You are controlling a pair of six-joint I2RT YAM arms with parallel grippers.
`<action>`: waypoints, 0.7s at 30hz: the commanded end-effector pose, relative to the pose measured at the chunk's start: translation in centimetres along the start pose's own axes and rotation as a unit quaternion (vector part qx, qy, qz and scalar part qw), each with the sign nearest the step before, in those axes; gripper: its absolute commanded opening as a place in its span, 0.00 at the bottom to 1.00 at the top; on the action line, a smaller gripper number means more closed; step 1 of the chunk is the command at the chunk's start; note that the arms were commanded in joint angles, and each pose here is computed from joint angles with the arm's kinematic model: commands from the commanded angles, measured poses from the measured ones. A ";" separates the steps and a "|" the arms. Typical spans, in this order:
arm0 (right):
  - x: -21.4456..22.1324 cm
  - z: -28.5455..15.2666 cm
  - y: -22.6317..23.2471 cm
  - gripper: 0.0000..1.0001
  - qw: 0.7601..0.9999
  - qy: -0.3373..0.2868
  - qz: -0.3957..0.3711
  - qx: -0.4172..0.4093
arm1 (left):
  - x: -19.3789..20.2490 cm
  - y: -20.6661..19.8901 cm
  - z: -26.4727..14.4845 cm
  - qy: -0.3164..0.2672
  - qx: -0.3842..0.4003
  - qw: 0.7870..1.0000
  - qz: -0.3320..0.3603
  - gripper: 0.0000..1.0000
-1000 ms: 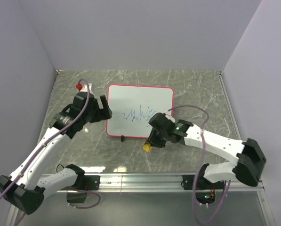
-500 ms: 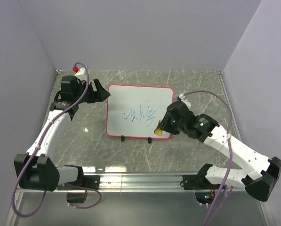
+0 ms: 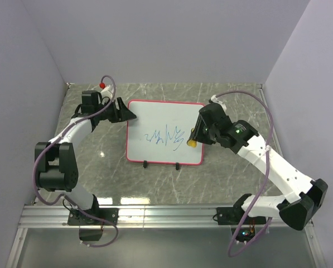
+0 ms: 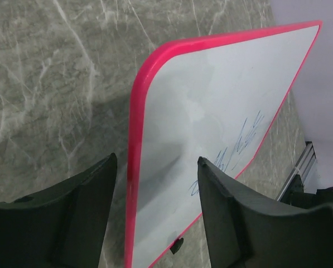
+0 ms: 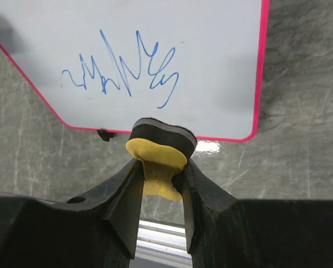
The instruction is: Erase the whiteboard
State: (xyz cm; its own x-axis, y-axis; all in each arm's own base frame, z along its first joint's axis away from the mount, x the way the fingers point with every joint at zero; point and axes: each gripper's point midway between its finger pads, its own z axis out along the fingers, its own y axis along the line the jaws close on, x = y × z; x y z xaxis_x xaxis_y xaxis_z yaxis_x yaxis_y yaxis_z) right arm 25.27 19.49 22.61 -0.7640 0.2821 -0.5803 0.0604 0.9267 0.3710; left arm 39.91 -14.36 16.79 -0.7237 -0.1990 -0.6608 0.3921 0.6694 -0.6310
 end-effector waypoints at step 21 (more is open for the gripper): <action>-3.4 6.8 7.8 0.00 0.997 0.017 -0.053 -0.056 | 3.5 -1.1 -0.5 -0.033 0.032 0.999 -0.006 0.17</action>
State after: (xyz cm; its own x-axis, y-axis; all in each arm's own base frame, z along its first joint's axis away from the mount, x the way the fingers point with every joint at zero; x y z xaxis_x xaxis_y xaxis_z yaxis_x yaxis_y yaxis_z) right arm 31.42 25.08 20.78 -0.8090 0.1824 -0.5587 -0.0270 0.9381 0.3452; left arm 37.78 -14.74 15.55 -0.6893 -0.2545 -0.6783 0.4200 0.6226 -0.6603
